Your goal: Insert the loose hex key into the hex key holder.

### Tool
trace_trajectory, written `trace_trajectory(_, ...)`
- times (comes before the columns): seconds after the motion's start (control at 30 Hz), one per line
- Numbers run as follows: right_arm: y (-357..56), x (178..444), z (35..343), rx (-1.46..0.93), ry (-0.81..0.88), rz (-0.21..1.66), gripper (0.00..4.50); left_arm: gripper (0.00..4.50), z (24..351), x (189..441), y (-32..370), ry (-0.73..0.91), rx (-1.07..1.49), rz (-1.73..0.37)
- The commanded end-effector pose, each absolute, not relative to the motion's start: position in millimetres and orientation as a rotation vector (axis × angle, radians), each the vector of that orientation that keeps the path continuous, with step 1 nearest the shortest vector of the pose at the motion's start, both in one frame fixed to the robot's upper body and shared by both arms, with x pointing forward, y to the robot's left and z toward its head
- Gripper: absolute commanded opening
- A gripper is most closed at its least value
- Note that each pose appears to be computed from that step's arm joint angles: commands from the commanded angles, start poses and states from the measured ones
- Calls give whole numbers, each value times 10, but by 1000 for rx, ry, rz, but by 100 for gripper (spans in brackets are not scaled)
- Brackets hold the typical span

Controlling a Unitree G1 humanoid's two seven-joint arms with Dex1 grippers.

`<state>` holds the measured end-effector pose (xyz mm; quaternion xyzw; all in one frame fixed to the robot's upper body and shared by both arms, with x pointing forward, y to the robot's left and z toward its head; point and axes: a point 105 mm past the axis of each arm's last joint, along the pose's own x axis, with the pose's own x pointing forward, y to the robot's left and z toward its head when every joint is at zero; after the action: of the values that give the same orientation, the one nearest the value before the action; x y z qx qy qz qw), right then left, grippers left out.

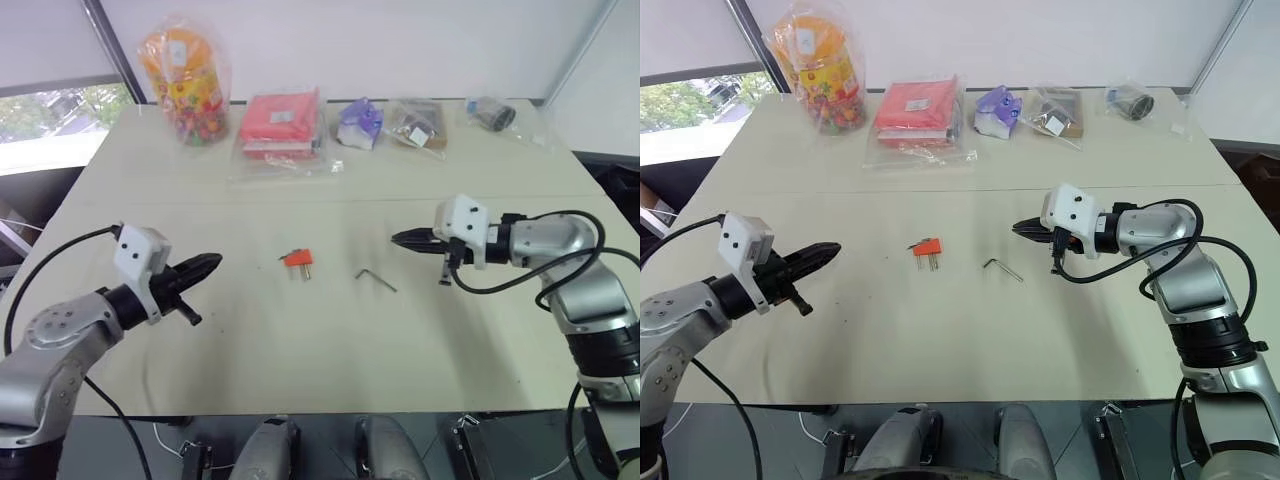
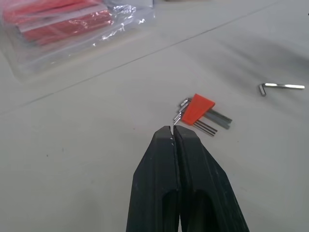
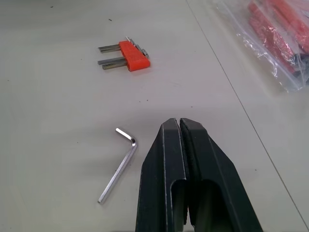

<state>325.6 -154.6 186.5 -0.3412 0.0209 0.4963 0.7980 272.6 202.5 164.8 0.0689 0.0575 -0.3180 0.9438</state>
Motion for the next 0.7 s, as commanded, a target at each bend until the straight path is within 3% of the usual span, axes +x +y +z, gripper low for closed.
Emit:
trace_trajectory(0.03,-1498,3213,2032,-749,-22,1068,5,5,1723,2747,2008,82,173,-655)
trace_trajectory(0.7,-1513,3205,2022,-743,-10,1067,5,5,1632,2770,2017,84,158,-656)
